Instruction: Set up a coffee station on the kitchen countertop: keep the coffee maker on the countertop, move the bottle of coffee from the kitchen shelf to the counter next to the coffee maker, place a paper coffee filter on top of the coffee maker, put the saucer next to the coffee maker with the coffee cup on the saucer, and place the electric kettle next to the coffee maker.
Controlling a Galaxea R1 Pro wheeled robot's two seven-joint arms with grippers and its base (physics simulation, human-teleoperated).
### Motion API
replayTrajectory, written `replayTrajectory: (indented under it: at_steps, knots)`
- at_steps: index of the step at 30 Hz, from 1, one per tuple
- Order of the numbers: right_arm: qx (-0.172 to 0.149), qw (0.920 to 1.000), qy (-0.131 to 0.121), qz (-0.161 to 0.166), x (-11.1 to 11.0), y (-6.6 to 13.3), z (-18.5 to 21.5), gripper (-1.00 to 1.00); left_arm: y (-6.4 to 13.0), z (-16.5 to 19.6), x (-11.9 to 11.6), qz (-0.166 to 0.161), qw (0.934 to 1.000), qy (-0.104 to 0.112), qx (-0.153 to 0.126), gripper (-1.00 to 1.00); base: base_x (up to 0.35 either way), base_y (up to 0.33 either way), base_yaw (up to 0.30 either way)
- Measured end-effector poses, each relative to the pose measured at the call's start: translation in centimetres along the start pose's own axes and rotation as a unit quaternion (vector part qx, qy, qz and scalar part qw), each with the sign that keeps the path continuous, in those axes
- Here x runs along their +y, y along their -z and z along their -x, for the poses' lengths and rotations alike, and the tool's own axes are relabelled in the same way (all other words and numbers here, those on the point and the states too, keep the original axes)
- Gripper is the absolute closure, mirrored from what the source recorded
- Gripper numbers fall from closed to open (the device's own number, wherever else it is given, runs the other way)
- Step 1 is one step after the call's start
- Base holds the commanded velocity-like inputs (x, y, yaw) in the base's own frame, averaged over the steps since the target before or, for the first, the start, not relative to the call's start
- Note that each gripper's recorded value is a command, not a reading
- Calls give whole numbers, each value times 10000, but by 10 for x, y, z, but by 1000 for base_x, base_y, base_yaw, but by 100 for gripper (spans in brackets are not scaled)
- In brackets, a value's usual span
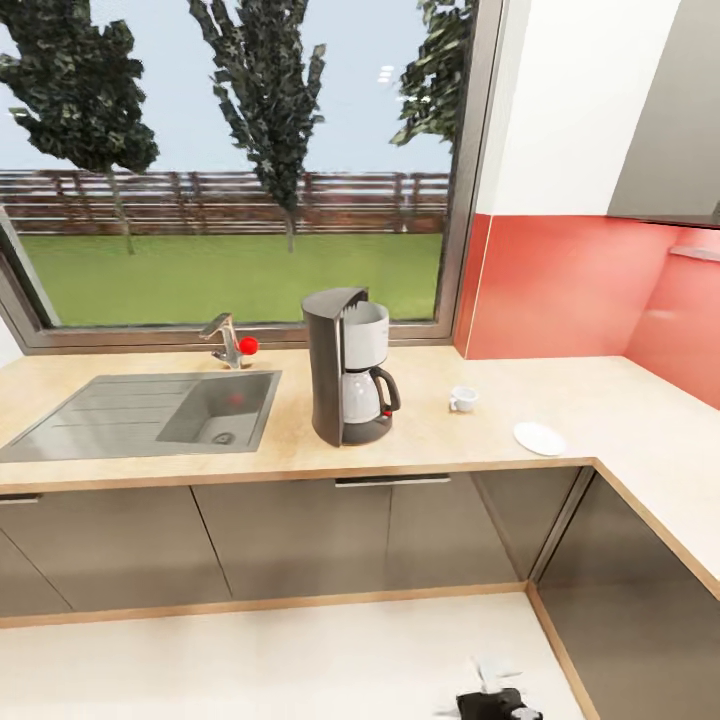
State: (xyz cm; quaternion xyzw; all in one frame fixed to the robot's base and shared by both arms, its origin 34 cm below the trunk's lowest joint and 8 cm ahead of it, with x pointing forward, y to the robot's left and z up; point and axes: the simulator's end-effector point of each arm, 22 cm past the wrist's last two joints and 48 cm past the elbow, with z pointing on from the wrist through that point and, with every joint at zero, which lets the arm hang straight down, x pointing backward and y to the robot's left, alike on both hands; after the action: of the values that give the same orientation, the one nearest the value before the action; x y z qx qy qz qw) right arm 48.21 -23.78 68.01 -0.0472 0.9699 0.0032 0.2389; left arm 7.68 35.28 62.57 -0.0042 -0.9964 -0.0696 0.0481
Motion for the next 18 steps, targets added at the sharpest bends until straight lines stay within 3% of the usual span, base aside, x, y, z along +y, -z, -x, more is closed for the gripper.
replayTrajectory:
  at_steps: [3, 7, 8, 11, 15, 18]
  knots:
    - [-829, 9964, -43, 200, 23, 6, 76, 100, 0, -12, 4, 23, 9999, -10, 120, -100, 0, 0, 0]
    - [-1850, 9819, -88, 392, 42, 30, 167, 100, 0, -18, 5, 32, 9998, -9, 181, -100, 0, 0, 0]
    - [-1985, 9792, -94, 415, 44, 35, 178, 100, 0, -19, 5, 32, 9998, -9, 186, -100, 0, 0, 0]
    - [-2746, 9599, -111, 555, 56, 68, 245, 100, 0, -20, 5, 33, 9998, 2, 200, -100, 0, 0, 0]
    - [-3428, 9367, -130, 694, 67, 110, 303, 100, 0, -21, 5, 33, 9998, 5, 204, -100, 0, 0, 0]
    - [-3954, 9138, -198, 907, 91, 153, 348, 100, 0, -21, 5, 33, 9998, 6, 203, -100, 0, 0, 0]
